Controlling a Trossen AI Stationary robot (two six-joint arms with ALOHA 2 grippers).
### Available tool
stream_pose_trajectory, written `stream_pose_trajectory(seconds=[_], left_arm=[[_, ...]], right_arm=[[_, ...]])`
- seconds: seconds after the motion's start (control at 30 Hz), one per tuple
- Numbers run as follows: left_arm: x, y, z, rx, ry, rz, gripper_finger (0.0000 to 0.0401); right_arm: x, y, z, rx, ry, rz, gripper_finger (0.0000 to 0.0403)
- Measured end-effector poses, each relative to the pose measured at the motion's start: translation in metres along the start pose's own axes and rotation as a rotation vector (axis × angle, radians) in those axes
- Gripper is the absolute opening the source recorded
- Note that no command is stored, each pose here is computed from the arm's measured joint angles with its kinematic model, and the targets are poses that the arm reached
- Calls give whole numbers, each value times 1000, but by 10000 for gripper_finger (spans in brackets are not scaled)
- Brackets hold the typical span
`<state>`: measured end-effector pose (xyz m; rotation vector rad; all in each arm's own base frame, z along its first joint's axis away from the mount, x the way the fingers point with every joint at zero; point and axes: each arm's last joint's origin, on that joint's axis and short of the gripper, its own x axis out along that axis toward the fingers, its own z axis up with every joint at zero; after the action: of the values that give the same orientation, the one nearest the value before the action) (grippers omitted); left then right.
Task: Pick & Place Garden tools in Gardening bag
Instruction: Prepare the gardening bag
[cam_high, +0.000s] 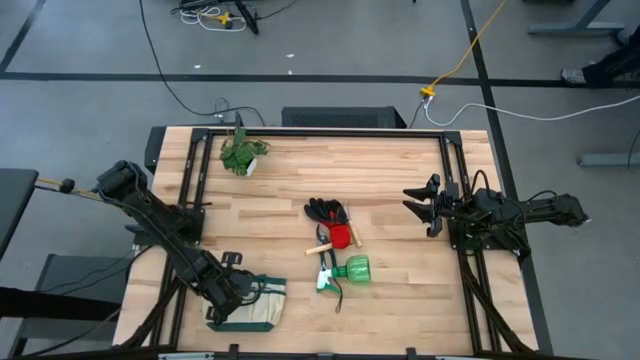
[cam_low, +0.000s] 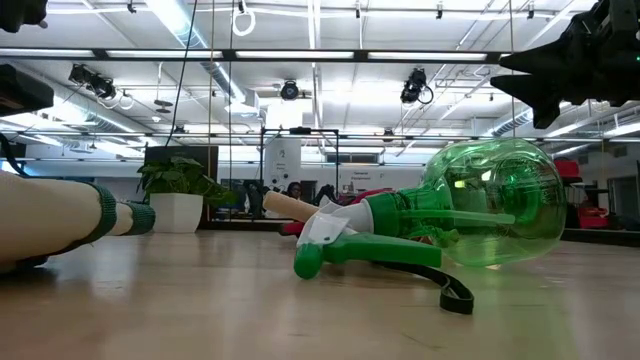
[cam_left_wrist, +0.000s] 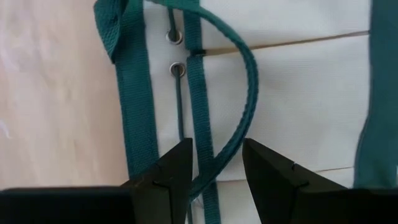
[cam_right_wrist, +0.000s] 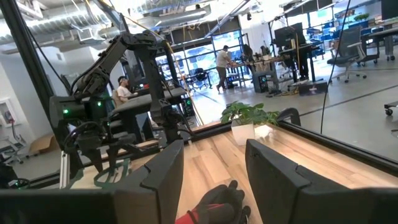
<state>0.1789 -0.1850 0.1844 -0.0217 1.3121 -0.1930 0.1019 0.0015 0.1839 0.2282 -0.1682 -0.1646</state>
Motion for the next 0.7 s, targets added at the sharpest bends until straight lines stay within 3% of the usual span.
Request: stream_pose_trajectory(seconds=[0.57,0.7], left_arm=[[0,0,0,3,0,5,114],[0,0,0,3,0,5,90]], right_arm=[[0,0,0,0,0,0,173],[0,0,0,0,0,0,173]])
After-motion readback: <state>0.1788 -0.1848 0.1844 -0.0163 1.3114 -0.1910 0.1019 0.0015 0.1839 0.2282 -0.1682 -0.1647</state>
